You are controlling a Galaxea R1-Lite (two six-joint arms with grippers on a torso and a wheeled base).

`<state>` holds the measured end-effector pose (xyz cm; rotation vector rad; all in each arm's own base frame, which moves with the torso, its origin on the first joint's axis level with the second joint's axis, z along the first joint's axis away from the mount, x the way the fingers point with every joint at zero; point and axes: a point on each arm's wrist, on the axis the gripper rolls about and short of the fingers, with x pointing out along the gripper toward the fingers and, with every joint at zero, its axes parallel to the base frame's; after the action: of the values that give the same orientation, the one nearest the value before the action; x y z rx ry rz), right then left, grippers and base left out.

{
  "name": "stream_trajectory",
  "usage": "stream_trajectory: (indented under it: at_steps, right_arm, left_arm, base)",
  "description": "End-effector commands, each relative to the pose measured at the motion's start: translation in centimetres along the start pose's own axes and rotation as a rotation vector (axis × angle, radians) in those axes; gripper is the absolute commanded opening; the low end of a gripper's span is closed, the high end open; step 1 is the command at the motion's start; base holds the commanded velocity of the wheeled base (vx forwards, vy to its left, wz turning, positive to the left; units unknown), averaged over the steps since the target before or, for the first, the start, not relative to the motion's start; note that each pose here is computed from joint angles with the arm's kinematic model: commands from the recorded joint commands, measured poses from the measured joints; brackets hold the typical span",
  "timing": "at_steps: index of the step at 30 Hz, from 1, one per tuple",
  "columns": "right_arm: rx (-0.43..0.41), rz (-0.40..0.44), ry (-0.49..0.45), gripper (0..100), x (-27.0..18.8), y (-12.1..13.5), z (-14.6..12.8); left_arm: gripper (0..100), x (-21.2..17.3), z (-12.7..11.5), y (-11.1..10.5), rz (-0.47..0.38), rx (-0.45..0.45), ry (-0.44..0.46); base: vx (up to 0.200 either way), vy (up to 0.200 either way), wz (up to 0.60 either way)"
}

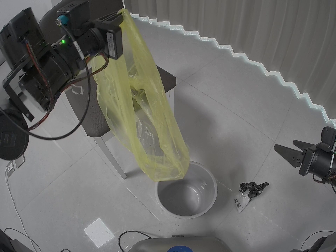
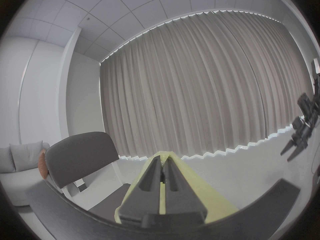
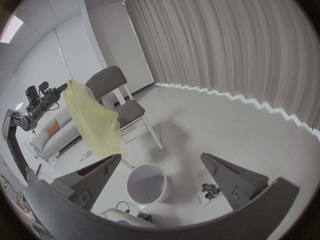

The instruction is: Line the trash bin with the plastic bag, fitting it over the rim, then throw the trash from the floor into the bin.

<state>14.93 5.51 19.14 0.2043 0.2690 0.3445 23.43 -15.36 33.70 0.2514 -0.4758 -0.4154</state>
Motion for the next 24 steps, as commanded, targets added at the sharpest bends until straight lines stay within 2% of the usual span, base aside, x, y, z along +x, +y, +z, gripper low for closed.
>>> stream_trajectory:
  at_steps: [1, 4, 7, 11, 19, 24]
  right_arm:
    - [0.002, 0.048, 0.052, 100, 0.6, 0.9, -0.9]
    - [0.01, 0.08, 0.067, 100, 0.7, 1.5, -1.2]
    - [0.006, 0.059, 0.092, 100, 1.5, 1.9, -1.7]
    - [0.018, 0.043, 0.069, 100, 2.4, 2.4, -2.3]
    - [0.012, 0.086, 0.033, 100, 2.3, 3.3, -2.7]
    - [0.002, 0.114, 0.04, 100, 2.4, 3.9, -2.7]
  left_arm:
    - [0, 1.4, -0.1, -0.8, 0.0, -0.015, -0.005]
    - [0, 1.9, 0.1, -1.3, -0.007, -0.026, -0.017]
    - [0, 2.4, 0.5, -1.5, 0.01, -0.05, -0.027]
    - [0, 2.8, 0.5, -1.9, 0.008, -0.062, -0.025]
    - [0, 3.2, 0.9, -1.7, 0.023, -0.065, -0.037]
    - [0, 3.6, 1.0, -1.6, 0.056, -0.059, 0.022]
  base:
    - [0.0, 0.0, 0.0]
    - [0.0, 0.0, 0.0]
    - [0.0, 0.0, 0.0]
    - [0.0, 0.0, 0.0]
    - [0.0, 0.0, 0.0]
    - [0.0, 0.0, 0.0]
